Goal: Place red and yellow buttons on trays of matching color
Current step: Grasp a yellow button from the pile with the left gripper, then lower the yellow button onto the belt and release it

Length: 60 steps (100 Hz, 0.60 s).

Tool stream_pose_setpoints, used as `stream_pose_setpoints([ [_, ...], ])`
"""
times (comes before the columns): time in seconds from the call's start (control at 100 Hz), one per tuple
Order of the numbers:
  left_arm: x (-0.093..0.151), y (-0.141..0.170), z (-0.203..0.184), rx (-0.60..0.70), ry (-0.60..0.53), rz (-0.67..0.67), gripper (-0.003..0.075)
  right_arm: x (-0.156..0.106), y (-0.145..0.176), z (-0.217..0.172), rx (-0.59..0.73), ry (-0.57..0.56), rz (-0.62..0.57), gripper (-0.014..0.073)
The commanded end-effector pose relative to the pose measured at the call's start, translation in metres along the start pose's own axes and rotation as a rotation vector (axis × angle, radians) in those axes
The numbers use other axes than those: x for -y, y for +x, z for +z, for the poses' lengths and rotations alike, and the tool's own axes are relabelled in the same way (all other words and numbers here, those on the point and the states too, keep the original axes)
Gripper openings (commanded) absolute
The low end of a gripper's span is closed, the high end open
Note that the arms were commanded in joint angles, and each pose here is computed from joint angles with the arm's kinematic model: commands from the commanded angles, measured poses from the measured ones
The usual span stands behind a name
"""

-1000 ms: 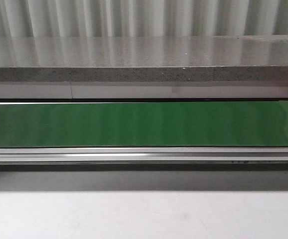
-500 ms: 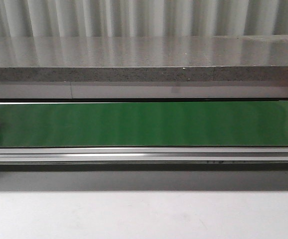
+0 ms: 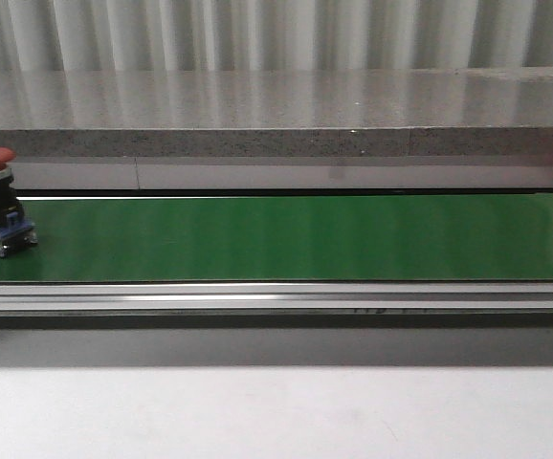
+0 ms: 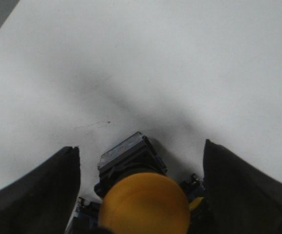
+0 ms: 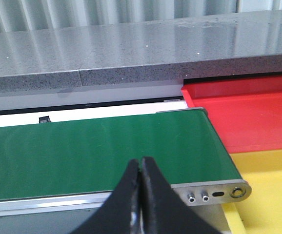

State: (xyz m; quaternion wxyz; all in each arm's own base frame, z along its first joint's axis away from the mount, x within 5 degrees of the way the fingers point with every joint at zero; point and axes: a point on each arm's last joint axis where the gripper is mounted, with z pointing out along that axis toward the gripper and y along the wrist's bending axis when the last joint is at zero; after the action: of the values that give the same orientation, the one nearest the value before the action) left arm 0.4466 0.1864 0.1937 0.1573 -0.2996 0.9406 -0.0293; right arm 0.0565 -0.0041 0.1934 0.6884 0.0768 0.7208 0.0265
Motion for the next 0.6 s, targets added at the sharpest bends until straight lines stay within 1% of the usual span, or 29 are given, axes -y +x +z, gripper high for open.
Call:
stream_pose_setpoints([
  [0.0, 0.006, -0.010, -0.037, 0.106, 0.030, -0.007, 0.0405, -0.001, -0.007, -0.001, 0.089, -0.011, -0.011, -0.0068],
  [0.13, 0.006, -0.011, -0.037, 0.109, 0.030, -0.007, 0.0278, -0.001, -0.007, -0.001, 0.089, -0.011, -0.011, -0.0068],
  [0.23, 0.006, -0.011, -0.039, 0.112, 0.031, -0.006, 0.0221, -0.001, -0.007, -0.001, 0.089, -0.011, -0.011, -0.0068],
  [0.4, 0.008, -0.011, -0.058, 0.148, 0.036, 0.007, 0.0210, -0.001, -0.007, -0.001, 0.089, -0.011, -0.011, -0.0068],
  [0.59, 0.011, -0.008, -0.100, 0.203, 0.046, 0.041, 0.0210, -0.001, -0.007, -0.001, 0.089, -0.011, -0.011, -0.0068],
])
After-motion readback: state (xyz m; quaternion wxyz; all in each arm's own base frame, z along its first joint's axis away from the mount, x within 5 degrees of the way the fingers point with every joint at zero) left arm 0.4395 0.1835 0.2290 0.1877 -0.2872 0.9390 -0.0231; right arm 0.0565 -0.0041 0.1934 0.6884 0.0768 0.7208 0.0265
